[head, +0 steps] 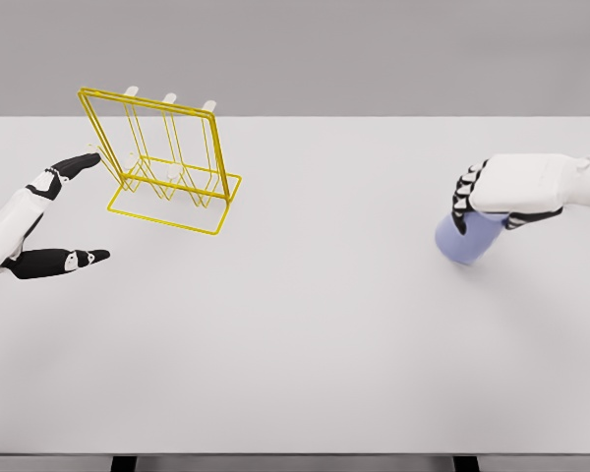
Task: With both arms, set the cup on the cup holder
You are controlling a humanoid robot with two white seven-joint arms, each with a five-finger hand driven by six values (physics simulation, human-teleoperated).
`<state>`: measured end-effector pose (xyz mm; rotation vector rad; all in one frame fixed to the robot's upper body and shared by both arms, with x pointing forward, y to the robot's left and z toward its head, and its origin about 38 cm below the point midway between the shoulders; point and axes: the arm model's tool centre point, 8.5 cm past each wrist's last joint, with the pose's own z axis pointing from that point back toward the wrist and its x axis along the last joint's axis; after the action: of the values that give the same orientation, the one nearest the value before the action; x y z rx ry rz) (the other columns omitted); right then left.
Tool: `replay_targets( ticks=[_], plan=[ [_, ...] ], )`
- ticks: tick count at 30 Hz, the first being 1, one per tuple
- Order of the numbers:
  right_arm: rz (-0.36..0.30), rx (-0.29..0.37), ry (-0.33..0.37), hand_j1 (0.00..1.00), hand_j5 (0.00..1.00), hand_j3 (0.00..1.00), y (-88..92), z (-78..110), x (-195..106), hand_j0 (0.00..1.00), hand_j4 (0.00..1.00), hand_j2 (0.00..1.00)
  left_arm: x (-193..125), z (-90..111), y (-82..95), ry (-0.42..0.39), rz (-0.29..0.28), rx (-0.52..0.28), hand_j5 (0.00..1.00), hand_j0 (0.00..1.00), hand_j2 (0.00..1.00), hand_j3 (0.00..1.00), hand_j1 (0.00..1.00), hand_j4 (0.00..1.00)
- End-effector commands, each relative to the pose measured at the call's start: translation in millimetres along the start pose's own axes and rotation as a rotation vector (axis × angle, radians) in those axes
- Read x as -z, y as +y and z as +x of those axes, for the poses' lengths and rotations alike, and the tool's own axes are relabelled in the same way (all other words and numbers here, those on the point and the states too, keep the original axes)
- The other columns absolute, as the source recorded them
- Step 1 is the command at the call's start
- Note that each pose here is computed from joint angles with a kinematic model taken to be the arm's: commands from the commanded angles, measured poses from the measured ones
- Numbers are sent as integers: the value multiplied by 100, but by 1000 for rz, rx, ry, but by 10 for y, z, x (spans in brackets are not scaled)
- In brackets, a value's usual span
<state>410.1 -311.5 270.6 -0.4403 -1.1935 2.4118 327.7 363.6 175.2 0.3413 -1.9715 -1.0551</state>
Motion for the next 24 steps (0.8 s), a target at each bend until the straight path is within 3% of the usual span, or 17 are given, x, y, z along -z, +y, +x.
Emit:
replay_targets(
  ticks=[1, 24],
  plan=[
    [-47, -22, -42, 47, 47, 47, -155, 109, 126, 47, 47, 47, -1, -2, 5, 1, 3, -4, 100, 100, 100, 100, 100, 100],
    [-273, -125, -319, 48, 48, 48, -977, 845, 1000, 48, 48, 48, 1, 3, 7, -1, 4, -6, 100, 100, 100, 100, 100, 100]
  ],
)
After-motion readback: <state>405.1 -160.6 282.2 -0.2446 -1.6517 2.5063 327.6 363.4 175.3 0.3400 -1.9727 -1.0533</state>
